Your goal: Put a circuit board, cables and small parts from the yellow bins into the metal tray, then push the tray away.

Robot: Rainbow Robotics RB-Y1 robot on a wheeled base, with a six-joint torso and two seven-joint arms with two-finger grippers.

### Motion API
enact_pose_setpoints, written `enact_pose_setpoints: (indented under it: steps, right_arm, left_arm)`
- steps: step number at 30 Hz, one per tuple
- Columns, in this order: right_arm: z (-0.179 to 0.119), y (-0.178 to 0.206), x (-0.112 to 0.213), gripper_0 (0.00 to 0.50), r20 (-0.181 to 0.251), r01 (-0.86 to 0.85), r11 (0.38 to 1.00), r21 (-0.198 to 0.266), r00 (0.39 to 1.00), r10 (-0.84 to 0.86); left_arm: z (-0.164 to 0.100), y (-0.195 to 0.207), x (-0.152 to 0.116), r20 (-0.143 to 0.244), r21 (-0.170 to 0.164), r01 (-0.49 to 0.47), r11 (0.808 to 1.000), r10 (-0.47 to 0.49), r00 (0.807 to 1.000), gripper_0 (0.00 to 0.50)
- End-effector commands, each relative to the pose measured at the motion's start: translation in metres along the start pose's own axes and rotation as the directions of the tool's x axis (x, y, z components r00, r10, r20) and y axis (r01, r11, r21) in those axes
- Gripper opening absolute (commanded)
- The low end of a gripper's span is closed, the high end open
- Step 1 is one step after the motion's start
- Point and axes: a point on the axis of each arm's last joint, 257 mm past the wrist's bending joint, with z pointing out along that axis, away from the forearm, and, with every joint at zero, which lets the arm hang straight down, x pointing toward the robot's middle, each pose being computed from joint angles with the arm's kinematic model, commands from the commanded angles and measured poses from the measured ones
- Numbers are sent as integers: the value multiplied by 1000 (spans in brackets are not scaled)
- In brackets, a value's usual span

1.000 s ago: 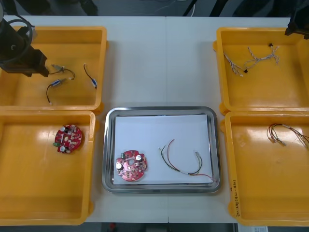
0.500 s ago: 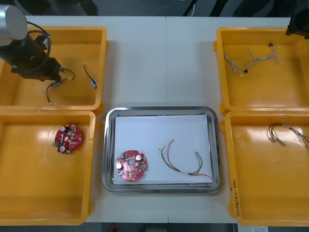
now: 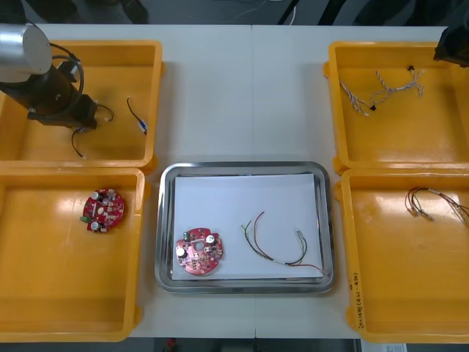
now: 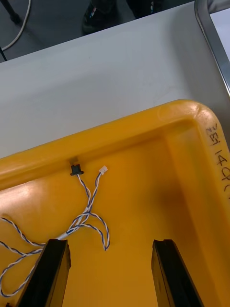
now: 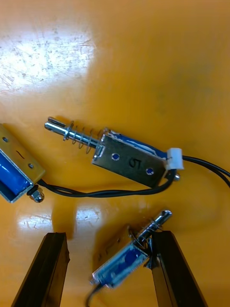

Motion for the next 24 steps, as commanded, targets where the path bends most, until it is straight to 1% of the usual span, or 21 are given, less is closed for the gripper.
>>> enact_pose_setpoints:
  steps: [1, 4, 5, 6, 7, 8, 9, 10, 11, 15, 18, 21, 24]
  right_arm:
    - [-15, 23, -34, 500, 79, -6, 997, -72, 997, 12]
    - [-7, 29, -26, 500, 74, -8, 997, -77, 997, 14]
    - [-3, 29, -22, 500, 70, -7, 997, -75, 997, 12]
    - [-1, 29, -19, 500, 64, -6, 997, -75, 998, 11]
    - [3, 29, -13, 500, 56, -6, 997, -74, 998, 10]
    - [7, 28, -7, 500, 48, -5, 997, -72, 999, 9]
    - [9, 28, -4, 500, 45, -3, 997, -72, 999, 7]
    - [12, 29, 0, 500, 40, -3, 997, -71, 999, 5]
    - [16, 32, 5, 500, 35, 1, 997, -74, 999, 1]
    - [26, 33, 15, 500, 41, 9, 997, -71, 999, -6]
    - [32, 30, 19, 500, 49, 19, 998, -63, 999, -16]
    - [36, 24, 24, 500, 47, 29, 998, -52, 999, -26]
    - [38, 20, 27, 500, 48, 34, 999, -41, 998, -32]
  left_arm:
    - [-11, -20, -23, 43, 14, -166, 986, 165, 985, 500]
    - [-10, -20, -22, 42, 16, -168, 986, 167, 985, 500]
    - [-10, -20, -22, 41, 17, -168, 986, 167, 985, 471]
    - [-11, -21, -23, 44, 18, -168, 986, 168, 985, 416]
    - [-11, -20, -23, 43, 18, -170, 985, 169, 985, 278]
    - [-10, -21, -22, 42, 18, -170, 985, 169, 985, 131]
    - [-10, -21, -22, 42, 18, -170, 985, 169, 985, 37]
    - [-10, -21, -22, 42, 20, -171, 985, 170, 985, 0]
    - [-10, -21, -22, 42, 21, -171, 985, 170, 985, 0]
    - [-11, -20, -23, 44, 21, -169, 985, 168, 985, 0]
    - [-11, -21, -23, 44, 22, -168, 985, 167, 985, 0]
    - [-12, -17, -23, 44, 18, -161, 987, 160, 986, 0]
    - [-17, -14, -25, 49, 28, -143, 989, 142, 989, 0]
